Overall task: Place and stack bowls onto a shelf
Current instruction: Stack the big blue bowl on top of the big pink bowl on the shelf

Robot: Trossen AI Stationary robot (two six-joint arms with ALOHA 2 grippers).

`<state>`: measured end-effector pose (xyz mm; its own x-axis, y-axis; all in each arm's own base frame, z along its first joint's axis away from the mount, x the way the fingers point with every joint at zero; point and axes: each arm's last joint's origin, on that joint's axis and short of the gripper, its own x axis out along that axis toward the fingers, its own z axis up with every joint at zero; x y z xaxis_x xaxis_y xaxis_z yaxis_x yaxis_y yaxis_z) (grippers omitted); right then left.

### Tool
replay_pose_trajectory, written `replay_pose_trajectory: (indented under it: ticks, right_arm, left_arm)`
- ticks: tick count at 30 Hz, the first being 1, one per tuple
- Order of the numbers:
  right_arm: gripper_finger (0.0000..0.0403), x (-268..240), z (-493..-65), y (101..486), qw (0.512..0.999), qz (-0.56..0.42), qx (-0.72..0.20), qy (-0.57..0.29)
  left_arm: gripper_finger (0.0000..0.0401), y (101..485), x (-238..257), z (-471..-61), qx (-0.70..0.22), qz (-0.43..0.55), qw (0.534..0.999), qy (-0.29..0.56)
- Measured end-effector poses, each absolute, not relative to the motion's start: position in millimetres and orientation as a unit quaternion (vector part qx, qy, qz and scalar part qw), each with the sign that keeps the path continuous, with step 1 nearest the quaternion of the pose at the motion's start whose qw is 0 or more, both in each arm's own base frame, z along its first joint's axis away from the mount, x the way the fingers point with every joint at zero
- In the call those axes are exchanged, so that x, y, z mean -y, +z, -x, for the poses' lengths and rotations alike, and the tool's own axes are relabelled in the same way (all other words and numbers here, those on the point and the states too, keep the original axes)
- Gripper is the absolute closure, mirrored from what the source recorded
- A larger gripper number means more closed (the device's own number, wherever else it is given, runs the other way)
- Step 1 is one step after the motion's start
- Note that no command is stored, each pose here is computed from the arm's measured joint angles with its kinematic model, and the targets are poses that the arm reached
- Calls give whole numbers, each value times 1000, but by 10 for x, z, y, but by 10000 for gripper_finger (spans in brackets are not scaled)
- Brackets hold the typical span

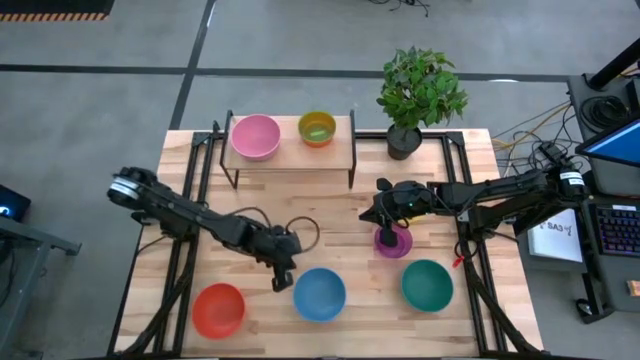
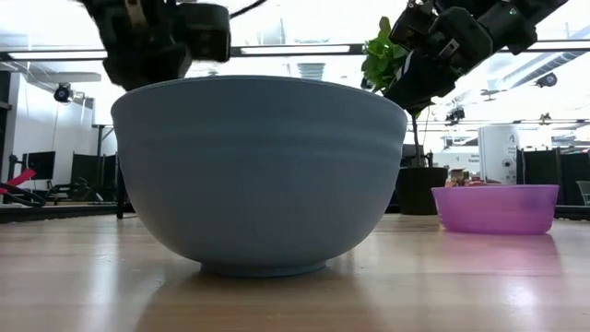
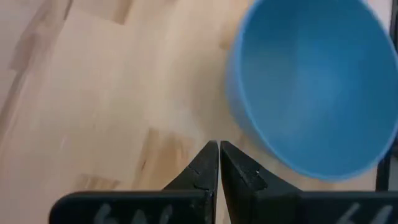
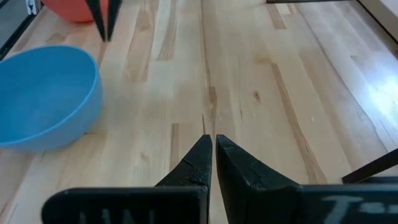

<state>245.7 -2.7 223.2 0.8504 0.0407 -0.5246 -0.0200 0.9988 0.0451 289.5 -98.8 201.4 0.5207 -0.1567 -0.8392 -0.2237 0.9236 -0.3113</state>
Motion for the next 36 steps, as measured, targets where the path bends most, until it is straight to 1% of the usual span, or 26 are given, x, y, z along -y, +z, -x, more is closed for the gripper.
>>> replay_pose_trajectory:
  ticks: [5,8,10,13,16,20,23,25,28,30,32,34,36]
  right_arm:
    - [391,27,-2456,2231,962,-16,-274,17]
    - [391,27,-2456,2228,961,-13,-274,17]
    - [391,27,-2455,2227,961,-11,-275,18]
    - [391,26,-2453,2223,961,-11,-276,18]
    - [391,26,-2453,2222,961,-10,-277,18]
    - [391,26,-2453,2221,961,-10,-277,19]
    - [391,26,-2453,2221,961,-10,-277,19]
    - [391,26,-2453,2221,961,-10,-277,19]
    - [391,27,-2453,2221,961,-8,-277,19]
    - [391,28,-2453,2221,961,-3,-277,20]
    - [391,28,-2454,2223,961,-1,-276,21]
    - [391,29,-2455,2223,961,2,-275,20]
    - [391,29,-2457,2228,962,4,-273,21]
  left_arm:
    - [401,2134,1077,-3065,-526,156,836,21]
    - [400,2203,1131,-3131,-528,143,837,13]
    - [395,2249,1155,-3144,-531,138,836,9]
    - [375,2309,1164,-3166,-529,139,837,11]
    - [346,2382,1174,-3197,-515,147,844,10]
    - [291,2351,1182,-3210,-514,147,844,32]
    - [242,2269,1173,-3220,-512,157,842,68]
    - [213,2183,1176,-3232,-521,159,835,77]
    - [184,2095,1238,-3279,-525,160,834,56]
    - [179,2020,1289,-3319,-525,158,835,48]
    - [182,1930,1320,-3354,-529,158,832,48]
    - [195,1869,1328,-3383,-530,163,830,52]
    - [216,1846,1333,-3405,-527,169,831,53]
